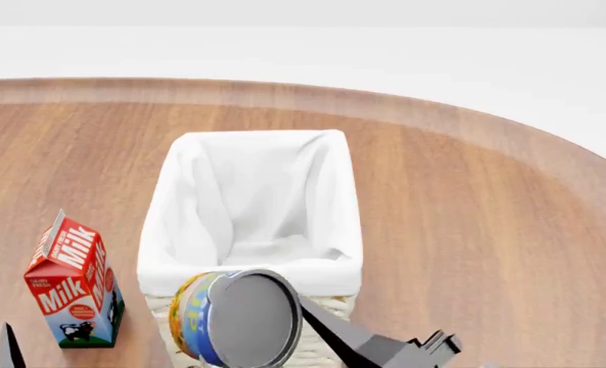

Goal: Pick up the alphabet soup, and put it in the basket.

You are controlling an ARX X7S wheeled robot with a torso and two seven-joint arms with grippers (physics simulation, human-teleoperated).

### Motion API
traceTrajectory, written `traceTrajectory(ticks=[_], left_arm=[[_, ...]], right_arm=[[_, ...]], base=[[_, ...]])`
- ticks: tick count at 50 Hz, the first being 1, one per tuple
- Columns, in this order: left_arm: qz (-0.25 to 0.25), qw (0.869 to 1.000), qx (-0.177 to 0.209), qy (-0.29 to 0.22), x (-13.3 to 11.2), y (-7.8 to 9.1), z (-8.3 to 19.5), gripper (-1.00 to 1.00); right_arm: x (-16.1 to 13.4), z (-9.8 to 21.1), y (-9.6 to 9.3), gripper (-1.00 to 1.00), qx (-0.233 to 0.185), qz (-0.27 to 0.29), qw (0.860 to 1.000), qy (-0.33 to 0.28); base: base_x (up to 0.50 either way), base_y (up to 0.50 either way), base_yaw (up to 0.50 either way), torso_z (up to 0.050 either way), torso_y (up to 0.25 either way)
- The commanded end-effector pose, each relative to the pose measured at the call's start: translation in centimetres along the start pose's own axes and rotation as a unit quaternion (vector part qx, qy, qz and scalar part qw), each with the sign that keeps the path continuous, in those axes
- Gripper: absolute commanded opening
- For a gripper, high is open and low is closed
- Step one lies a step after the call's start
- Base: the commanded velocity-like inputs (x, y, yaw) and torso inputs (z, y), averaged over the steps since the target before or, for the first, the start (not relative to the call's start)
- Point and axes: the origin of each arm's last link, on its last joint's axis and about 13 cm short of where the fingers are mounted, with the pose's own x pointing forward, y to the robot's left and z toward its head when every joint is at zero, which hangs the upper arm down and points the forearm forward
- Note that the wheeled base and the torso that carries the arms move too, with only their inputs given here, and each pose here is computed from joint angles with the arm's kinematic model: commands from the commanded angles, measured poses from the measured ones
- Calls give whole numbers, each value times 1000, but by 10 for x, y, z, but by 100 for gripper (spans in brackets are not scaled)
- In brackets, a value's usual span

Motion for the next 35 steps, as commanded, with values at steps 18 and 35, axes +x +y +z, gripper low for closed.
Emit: traceTrajectory(ticks=[18,35], left_arm=[[0,1000,0,0,0,0,2,100],[-2,1000,1,1,1,-1,0,100]], right_arm=[[22,12,-16,-100,-28,-90,995,27],[45,18,-25,-100,-8,-106,991,86]], base=[[0,0,0,0,1],[0,0,0,1,1]])
